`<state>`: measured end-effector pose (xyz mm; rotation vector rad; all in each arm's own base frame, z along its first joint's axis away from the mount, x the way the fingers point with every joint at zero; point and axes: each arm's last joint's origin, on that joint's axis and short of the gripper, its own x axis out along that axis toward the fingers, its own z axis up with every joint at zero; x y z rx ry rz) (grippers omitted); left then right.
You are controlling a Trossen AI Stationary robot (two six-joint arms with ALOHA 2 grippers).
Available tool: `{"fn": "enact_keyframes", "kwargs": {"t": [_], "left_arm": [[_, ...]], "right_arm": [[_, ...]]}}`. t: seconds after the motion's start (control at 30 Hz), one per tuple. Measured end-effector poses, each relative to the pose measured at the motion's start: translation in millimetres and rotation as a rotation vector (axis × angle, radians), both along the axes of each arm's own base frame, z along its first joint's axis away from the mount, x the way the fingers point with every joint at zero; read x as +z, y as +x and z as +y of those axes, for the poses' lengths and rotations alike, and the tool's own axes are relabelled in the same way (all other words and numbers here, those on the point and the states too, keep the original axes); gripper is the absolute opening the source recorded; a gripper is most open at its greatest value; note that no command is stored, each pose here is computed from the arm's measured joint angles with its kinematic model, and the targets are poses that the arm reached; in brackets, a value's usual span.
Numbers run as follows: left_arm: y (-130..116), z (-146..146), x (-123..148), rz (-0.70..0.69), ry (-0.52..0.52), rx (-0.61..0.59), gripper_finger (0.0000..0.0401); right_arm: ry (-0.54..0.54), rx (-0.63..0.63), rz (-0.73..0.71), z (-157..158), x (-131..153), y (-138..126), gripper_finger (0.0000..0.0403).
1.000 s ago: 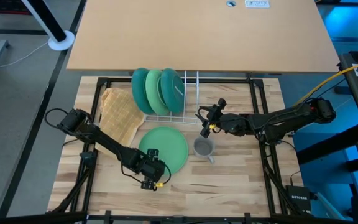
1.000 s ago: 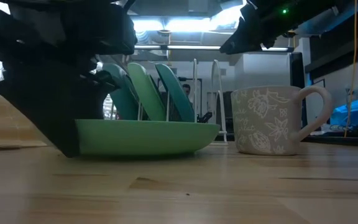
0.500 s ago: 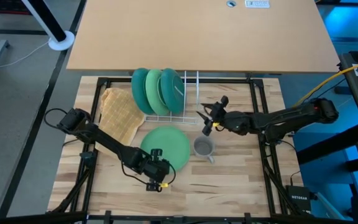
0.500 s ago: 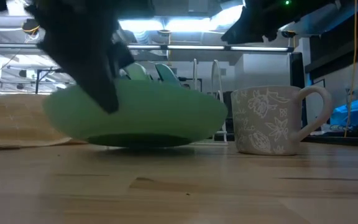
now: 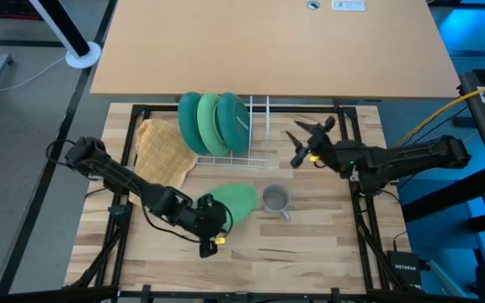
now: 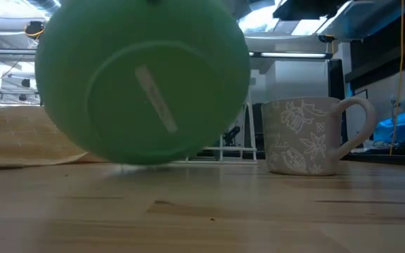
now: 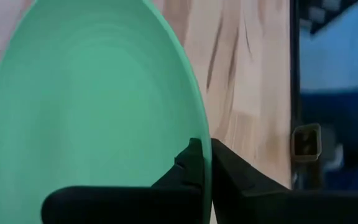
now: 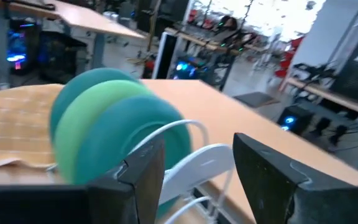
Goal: Sort dishes
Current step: Put the green plate into the dish rack
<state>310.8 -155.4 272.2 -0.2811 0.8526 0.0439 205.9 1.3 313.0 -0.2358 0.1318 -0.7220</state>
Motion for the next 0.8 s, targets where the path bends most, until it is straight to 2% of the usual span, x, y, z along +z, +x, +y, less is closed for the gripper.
{"fn": "enact_keyframes", "kwargs": {"t": [0.1,0.3,0.5,0.63,0.8], "left_arm": [[-3,4,17,-0.103,-0.012,0.079,0.0001],[-3,14,55,-0.393,0.004,0.229,0.0001],[4,37,87,-0.635,-0.009,0.343,0.0],[15,63,99,-0.747,-0.016,0.426,0.0],[24,101,103,-0.807,-0.019,0.549,0.0]], "right_arm": [[-0.032,-0.032,-0.013,-2,9,-11,0.0195],[-0.075,-0.089,-0.039,-5,22,-30,0.0195],[-0.077,-0.121,-0.05,-7,26,-41,0.0195],[-0.081,-0.119,-0.023,-7,25,-43,0.0195],[-0.072,-0.115,0.049,-7,16,-42,0.0195]]}}
